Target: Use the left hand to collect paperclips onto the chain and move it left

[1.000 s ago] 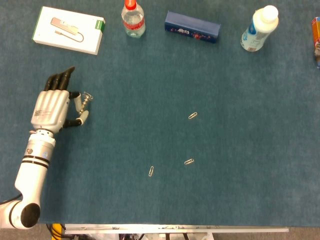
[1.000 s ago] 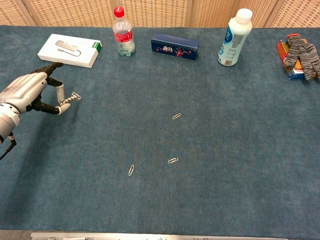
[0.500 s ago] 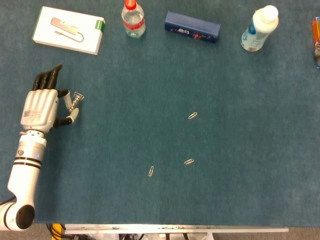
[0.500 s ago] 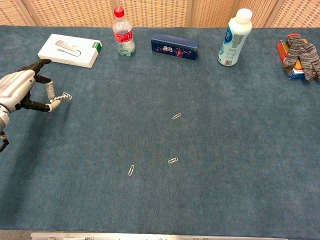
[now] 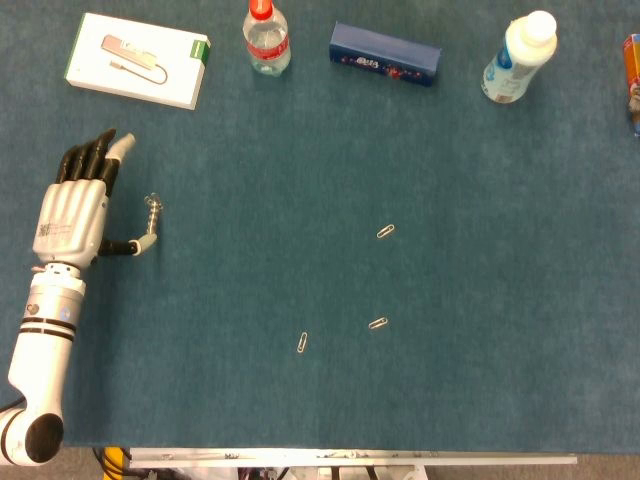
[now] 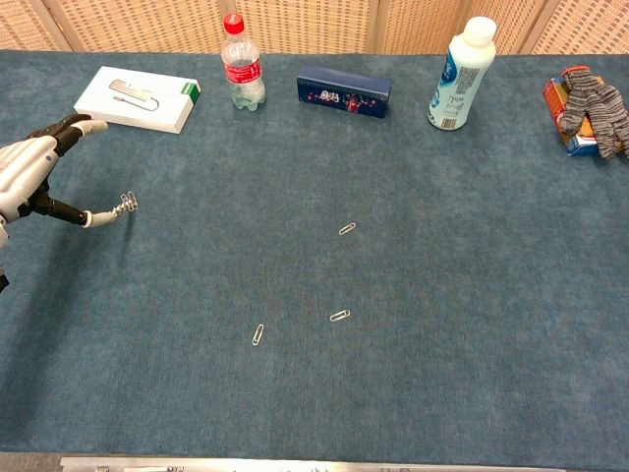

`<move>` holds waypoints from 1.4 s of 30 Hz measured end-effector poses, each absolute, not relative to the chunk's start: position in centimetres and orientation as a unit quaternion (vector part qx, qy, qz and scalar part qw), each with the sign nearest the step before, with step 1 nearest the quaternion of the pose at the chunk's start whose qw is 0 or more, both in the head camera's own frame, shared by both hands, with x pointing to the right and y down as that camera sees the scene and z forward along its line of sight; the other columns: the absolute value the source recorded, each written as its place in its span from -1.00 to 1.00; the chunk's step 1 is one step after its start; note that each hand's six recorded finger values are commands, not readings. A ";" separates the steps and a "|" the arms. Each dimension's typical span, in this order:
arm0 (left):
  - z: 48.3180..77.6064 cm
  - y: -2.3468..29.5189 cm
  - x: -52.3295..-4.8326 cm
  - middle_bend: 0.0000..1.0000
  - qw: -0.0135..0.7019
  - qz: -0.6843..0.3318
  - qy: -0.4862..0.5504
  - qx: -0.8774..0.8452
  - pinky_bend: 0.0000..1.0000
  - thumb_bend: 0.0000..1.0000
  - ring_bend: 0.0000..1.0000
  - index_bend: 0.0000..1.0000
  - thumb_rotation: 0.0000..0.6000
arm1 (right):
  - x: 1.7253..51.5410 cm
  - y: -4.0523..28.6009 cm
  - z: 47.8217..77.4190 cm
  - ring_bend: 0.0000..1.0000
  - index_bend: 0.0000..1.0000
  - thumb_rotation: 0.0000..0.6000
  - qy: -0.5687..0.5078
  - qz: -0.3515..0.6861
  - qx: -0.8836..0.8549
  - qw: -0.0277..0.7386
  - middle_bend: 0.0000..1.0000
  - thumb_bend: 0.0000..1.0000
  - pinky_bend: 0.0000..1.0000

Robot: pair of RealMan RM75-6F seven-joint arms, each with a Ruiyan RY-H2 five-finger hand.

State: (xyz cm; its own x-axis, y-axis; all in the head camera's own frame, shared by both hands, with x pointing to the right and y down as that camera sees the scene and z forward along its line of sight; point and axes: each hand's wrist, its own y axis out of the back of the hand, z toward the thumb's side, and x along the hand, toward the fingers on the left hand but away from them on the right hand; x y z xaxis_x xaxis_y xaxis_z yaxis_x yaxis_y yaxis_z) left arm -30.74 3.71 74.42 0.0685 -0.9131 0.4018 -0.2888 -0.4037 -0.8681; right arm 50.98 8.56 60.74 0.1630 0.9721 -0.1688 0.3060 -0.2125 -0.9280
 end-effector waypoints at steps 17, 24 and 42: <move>71.0 4.4 -33.3 -1.00 0.314 -0.474 0.522 -0.636 -0.91 -1.00 -1.00 -0.84 1.00 | 51.1 8.6 60.9 -0.51 0.06 1.00 -0.492 0.424 -0.654 0.389 -0.30 -0.29 -0.55; 67.6 5.3 -36.0 -0.81 0.318 -0.382 0.616 -0.611 -0.72 -1.00 -0.96 -0.46 1.00 | 51.0 8.5 61.1 -0.50 0.06 1.00 -0.493 0.424 -0.654 0.386 -0.30 -0.29 -0.55; 66.2 9.1 -38.8 -0.81 0.403 -0.410 0.563 -0.593 -0.68 -1.00 -0.96 -0.35 1.00 | 50.2 8.2 61.2 -0.50 0.06 1.00 -0.491 0.420 -0.663 0.379 -0.30 -0.29 -0.55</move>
